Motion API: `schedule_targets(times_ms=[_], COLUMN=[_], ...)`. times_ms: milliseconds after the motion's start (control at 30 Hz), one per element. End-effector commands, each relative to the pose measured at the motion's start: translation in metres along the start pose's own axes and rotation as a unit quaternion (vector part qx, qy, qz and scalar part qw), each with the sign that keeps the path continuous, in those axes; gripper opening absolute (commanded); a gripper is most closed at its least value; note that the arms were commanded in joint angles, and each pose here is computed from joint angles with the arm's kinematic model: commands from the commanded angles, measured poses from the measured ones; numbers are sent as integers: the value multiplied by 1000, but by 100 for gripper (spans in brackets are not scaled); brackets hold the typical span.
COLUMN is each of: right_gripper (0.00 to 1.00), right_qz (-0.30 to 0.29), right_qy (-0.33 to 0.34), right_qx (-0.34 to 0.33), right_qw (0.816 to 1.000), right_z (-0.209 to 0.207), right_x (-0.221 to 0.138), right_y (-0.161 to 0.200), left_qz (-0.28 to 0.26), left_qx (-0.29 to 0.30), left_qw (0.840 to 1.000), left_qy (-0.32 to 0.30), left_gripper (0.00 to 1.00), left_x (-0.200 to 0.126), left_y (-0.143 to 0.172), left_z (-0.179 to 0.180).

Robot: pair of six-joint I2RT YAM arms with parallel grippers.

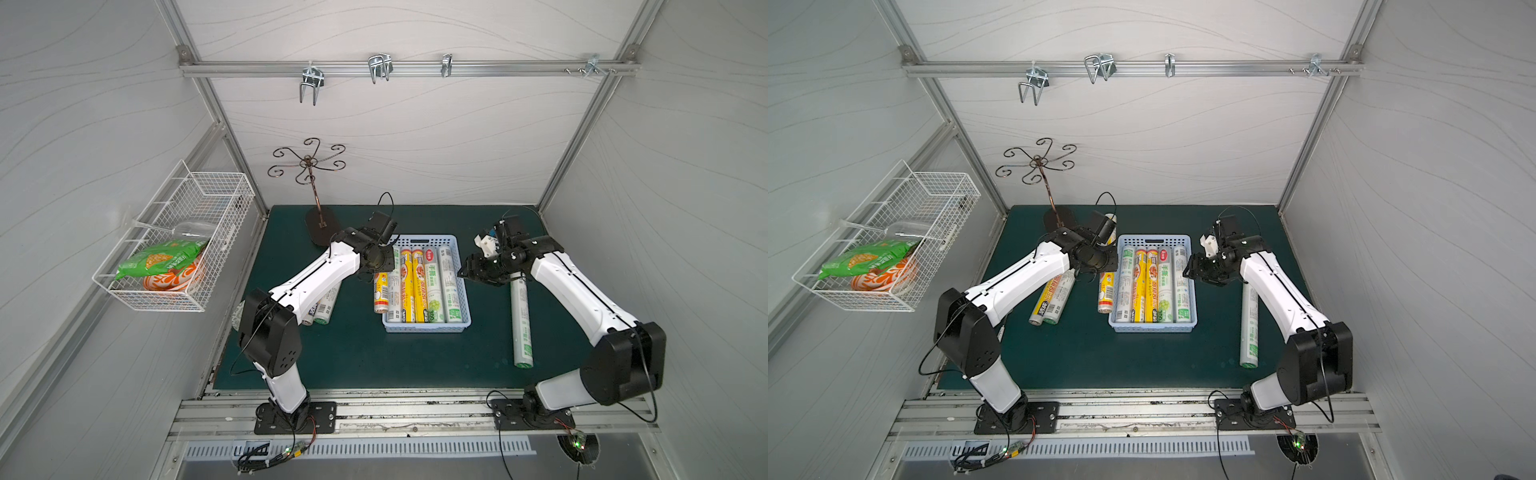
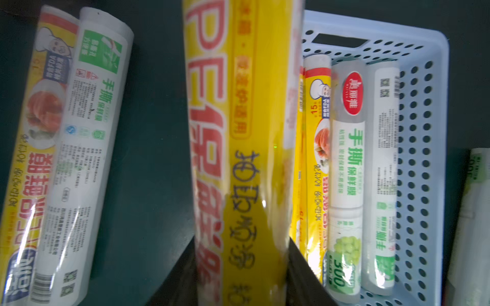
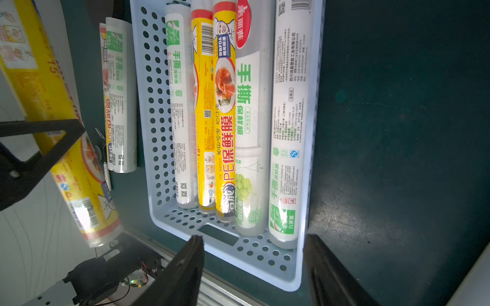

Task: Put the plastic wrap into the basket
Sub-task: Place the plastic wrap in the basket.

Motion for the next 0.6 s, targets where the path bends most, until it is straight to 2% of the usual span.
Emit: schedule_targets(times_ms=[0, 400, 567], right_gripper=[64, 65, 65], right_qz=[-10, -6, -4], right_qy=[5, 8, 8], right_qx=[8, 12, 12], right_qw=[1000, 1000, 1000], right_z=[-3, -7, -7], right_x=[-7, -3, -3], right_y=[3, 6, 7], left_qz=[-33, 0, 21], left_qx=[-18, -1, 6], left_qw=[999, 1000, 999], left_qy=[27, 31, 26], left_gripper=[38, 38, 38], left_x=[-13, 29, 50], left_y=[-14, -8, -4], left_z=[-19, -55, -59])
Point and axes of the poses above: each gripper's point midway between its finger pads, its own x axis out along the fingers, its own z axis along the line the jaws close on, y = z × x, the point moved 7 cm from there along -x, back along the fingers, and after that the axes turned 9 degrees about x, right-handed, at the moved point
